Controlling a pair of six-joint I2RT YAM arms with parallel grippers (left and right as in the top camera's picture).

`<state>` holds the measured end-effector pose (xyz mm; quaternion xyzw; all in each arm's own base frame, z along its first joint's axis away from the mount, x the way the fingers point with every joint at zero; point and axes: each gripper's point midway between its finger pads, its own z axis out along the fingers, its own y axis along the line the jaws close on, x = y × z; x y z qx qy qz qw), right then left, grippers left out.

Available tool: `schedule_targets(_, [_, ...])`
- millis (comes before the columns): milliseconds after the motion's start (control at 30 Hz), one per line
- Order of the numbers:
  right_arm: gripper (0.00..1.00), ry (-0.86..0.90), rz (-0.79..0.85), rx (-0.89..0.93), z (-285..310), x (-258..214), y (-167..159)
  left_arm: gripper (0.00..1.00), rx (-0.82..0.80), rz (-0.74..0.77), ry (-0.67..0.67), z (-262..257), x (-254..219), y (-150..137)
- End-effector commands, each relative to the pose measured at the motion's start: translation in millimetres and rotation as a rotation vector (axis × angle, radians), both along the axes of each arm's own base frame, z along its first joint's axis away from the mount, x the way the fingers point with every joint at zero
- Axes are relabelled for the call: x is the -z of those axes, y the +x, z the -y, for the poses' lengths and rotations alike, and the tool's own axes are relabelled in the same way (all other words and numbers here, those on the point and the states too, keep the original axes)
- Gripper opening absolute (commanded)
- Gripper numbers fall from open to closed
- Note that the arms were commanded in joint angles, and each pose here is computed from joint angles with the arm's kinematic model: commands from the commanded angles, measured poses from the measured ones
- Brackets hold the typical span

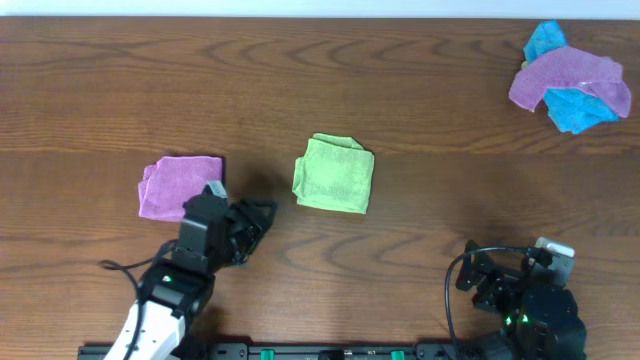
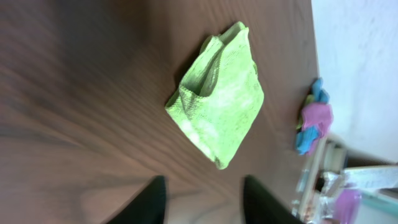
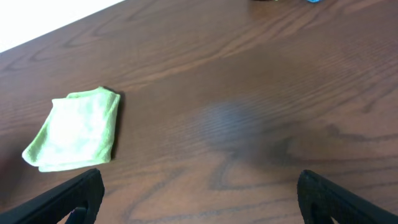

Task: Fold the cloth
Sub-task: 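Move the left gripper to the left edge of the green square, then close the left gripper on the green square's left edge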

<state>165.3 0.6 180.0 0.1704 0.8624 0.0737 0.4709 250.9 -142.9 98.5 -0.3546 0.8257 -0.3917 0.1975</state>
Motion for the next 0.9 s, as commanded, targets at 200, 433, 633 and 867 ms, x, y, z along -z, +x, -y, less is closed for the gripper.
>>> schedule_targets(200, [0.99,0.003,0.007,0.030,5,-1,0,0.76,-0.048,-0.043,-0.065,24,28,15])
schedule_targets(433, [0.99,0.003,0.007,0.030,5,-1,0,0.83,-0.069,-0.059,-0.095,35,47,31])
schedule_targets(633, [0.99,0.003,0.007,0.030,5,-1,0,0.93,-0.097,-0.095,-0.120,39,65,38])
schedule_targets(867, [0.99,0.003,0.007,0.030,5,-1,0,0.97,-0.103,-0.106,-0.127,42,76,42])
